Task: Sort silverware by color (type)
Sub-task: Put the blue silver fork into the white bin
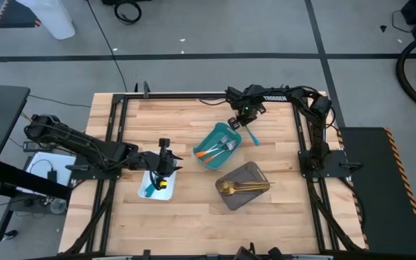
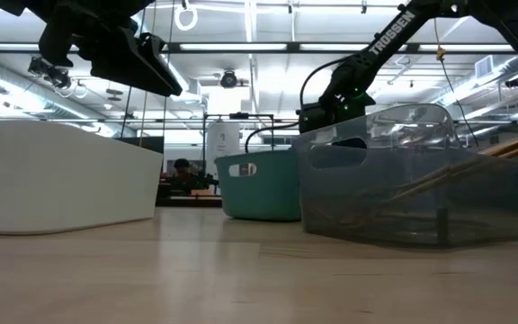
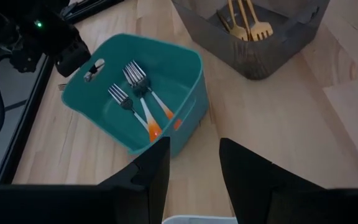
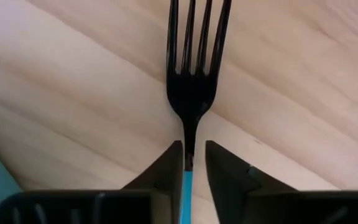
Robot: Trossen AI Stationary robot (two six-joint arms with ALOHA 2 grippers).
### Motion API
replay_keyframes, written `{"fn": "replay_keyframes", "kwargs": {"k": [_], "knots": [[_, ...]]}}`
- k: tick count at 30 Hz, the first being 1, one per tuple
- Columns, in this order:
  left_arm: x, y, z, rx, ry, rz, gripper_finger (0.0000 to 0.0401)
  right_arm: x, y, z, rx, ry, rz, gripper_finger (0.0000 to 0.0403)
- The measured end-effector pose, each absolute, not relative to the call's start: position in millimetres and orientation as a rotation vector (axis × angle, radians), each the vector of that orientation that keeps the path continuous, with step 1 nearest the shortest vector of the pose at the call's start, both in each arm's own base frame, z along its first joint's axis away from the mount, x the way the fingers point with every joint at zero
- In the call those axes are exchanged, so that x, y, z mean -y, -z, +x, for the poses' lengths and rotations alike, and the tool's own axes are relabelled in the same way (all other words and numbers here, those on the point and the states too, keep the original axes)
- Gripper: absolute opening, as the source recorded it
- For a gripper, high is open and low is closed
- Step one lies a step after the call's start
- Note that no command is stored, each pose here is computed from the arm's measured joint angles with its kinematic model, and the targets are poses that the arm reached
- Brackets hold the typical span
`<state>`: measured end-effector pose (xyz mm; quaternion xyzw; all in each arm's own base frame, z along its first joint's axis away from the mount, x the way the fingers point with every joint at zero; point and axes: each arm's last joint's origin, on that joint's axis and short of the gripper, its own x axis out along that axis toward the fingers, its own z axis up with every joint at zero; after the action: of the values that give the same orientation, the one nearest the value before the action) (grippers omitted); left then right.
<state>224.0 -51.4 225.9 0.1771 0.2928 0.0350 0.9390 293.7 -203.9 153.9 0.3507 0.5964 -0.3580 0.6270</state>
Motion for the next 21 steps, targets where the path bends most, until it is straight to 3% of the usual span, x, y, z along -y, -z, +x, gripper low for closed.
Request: {"fn": "replay_keyframes", "kwargs": {"k": [11,16,21], "knots": [[51,-226,224,-0.602,-0.071,0.361,0.0148,199,-154,292,-1.426,0.750,0.787,0.0168],[51,-225,223,-0.610,-0.070,0.364,0.0148,197,-151,290,-1.442,0.751,0.765,0.0154],[51,-225,223,-0.610,-0.070,0.364,0.0148,194,-144,285,-1.462,0.754,0.758,0.0098]]}}
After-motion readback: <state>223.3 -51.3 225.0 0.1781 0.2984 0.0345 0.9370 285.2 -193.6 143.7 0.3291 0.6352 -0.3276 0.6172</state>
